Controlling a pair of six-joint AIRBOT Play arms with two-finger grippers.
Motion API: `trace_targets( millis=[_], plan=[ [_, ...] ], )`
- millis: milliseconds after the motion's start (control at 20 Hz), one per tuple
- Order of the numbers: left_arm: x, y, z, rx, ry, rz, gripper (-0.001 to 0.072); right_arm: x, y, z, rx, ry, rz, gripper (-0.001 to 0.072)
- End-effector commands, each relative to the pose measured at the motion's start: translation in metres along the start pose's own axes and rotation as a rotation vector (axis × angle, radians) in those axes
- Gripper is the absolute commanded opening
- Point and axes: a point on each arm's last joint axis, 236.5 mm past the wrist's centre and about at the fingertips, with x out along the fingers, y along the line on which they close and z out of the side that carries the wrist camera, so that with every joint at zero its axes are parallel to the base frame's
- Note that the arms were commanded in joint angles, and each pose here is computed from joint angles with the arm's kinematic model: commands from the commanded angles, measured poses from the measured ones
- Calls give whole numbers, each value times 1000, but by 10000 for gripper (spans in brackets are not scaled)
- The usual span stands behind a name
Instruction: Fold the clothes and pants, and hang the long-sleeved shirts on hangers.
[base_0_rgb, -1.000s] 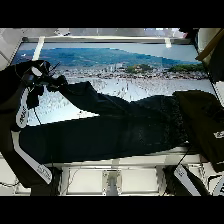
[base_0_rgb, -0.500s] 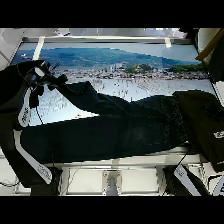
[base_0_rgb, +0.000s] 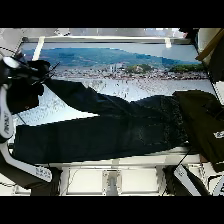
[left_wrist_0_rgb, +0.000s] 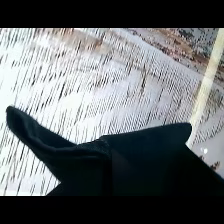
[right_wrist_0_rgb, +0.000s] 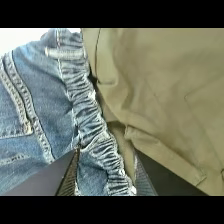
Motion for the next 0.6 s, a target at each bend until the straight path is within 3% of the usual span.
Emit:
trace_targets(
  millis=[0, 100, 300, 550],
  plan=[
    [-59, 16, -50, -9, 190, 40, 14, 0, -2, 11, 3, -45, -9, 392],
    [-80, 24, -58, -5, 203, 97, 13, 0, -2, 11, 0, -46, -8, 392],
    [-121, 116, -58, -85, 173, 513, 14, 0, -2, 11, -30, -44, -8, 392],
    [-108, 156, -55, -232, 116, 529, 14, 21, 1, 7, 21, 3, 48, 393]
  ],
)
